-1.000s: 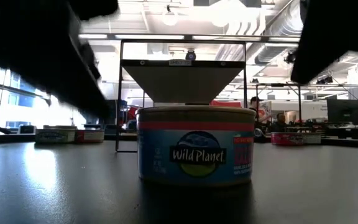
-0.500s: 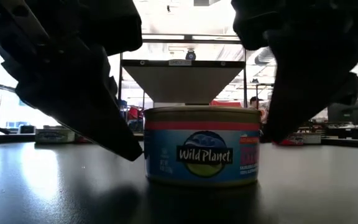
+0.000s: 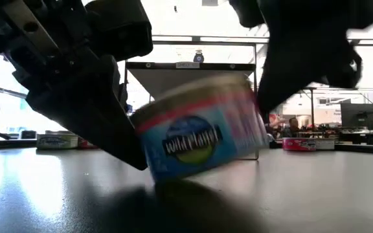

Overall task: Stack canned seafood by type on shelf
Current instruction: Stack the blue pink tuna can on top of the blue pink tuna can on the shelf

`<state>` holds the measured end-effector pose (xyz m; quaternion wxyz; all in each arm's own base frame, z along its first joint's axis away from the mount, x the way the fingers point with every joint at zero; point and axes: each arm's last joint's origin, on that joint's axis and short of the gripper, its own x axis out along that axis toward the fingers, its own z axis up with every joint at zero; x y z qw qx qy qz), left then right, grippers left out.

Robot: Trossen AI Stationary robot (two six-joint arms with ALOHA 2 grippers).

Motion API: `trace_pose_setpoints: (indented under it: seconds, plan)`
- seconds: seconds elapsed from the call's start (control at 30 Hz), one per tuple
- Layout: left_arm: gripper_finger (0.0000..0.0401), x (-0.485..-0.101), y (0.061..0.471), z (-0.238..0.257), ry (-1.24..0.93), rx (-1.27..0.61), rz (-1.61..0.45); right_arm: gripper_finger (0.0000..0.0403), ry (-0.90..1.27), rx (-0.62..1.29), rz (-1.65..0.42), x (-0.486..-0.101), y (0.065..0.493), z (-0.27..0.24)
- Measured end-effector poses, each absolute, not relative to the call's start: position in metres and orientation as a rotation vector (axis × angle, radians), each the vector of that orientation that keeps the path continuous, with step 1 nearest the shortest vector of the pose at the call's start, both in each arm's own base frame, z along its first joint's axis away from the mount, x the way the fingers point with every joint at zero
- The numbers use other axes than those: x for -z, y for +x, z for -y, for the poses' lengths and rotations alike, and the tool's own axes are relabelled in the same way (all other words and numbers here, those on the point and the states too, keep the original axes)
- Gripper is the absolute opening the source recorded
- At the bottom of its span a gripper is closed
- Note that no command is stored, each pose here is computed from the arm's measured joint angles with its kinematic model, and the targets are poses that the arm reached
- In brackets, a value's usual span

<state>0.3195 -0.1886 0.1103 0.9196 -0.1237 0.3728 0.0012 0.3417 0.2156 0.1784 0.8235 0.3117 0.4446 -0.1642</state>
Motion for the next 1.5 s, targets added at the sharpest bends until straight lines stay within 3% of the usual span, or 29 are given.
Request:
trace_pose_setpoints:
  seconds: [0.43,1.1,1.33,1.5]
  plan:
    - [0.0000,-0.101,0.322,0.187,-0.271,-0.039,-0.764,0.0000,0.629,0.345,-0.839,-0.220,0.363,-0.210]
    - [0.0000,-0.096,0.351,0.171,-0.308,-0.040,-0.698,0.0000,0.566,0.355,-0.818,-0.222,0.370,-0.201]
    - [0.0000,-0.114,0.335,0.167,-0.217,0.021,-0.860,0.0000,0.452,0.388,-0.858,-0.270,0.361,-0.204]
    - [0.0000,-0.125,0.319,0.170,-0.144,0.073,-0.876,0.0005,0.571,0.471,-0.884,-0.287,0.353,-0.207]
